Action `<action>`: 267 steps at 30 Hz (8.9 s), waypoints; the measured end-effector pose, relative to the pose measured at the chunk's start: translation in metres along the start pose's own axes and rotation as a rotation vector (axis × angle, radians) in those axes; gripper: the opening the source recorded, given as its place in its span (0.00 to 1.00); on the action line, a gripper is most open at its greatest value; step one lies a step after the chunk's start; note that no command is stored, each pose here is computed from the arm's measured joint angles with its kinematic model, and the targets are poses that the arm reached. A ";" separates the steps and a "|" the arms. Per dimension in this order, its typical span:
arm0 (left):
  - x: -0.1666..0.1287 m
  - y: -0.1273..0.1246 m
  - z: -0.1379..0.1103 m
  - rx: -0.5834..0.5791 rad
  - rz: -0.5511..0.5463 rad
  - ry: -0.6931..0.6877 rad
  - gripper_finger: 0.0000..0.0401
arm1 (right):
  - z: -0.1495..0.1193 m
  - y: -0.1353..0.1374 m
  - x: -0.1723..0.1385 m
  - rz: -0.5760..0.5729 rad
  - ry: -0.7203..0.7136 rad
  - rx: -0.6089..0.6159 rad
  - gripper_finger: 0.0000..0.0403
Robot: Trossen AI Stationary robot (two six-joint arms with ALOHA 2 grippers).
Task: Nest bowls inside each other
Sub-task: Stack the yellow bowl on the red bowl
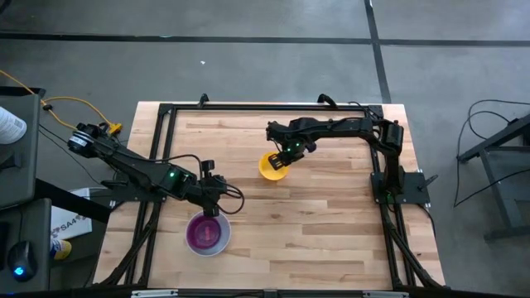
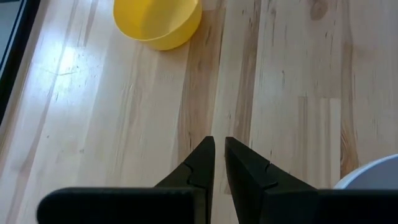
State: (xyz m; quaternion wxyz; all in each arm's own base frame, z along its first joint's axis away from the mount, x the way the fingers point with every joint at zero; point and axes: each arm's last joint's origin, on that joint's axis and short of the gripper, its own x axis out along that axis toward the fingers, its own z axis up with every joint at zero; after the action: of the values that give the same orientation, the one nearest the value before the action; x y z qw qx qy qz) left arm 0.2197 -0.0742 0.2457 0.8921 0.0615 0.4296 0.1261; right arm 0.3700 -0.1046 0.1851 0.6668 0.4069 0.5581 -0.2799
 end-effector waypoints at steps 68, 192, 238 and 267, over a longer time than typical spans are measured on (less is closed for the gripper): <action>0.000 0.000 0.000 -0.004 0.000 -0.002 0.09 | 0.011 0.007 0.021 0.099 -0.008 -0.130 0.02; 0.007 -0.038 0.049 0.765 -0.299 -0.114 0.14 | -0.065 0.116 -0.008 0.339 -0.041 -0.599 0.01; -0.001 -0.035 0.077 0.929 -0.434 -0.094 0.32 | -0.065 0.114 -0.008 0.340 -0.021 -0.578 0.01; 0.036 -0.037 0.083 0.969 -0.396 -0.034 0.32 | -0.064 0.103 -0.006 0.238 0.024 -0.538 0.01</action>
State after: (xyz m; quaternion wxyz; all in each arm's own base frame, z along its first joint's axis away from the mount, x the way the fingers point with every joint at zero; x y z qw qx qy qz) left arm 0.3126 -0.0998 0.2622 0.7748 0.3869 0.4276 -0.2591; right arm 0.4205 0.0027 0.2116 0.7722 0.2812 0.5686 -0.0369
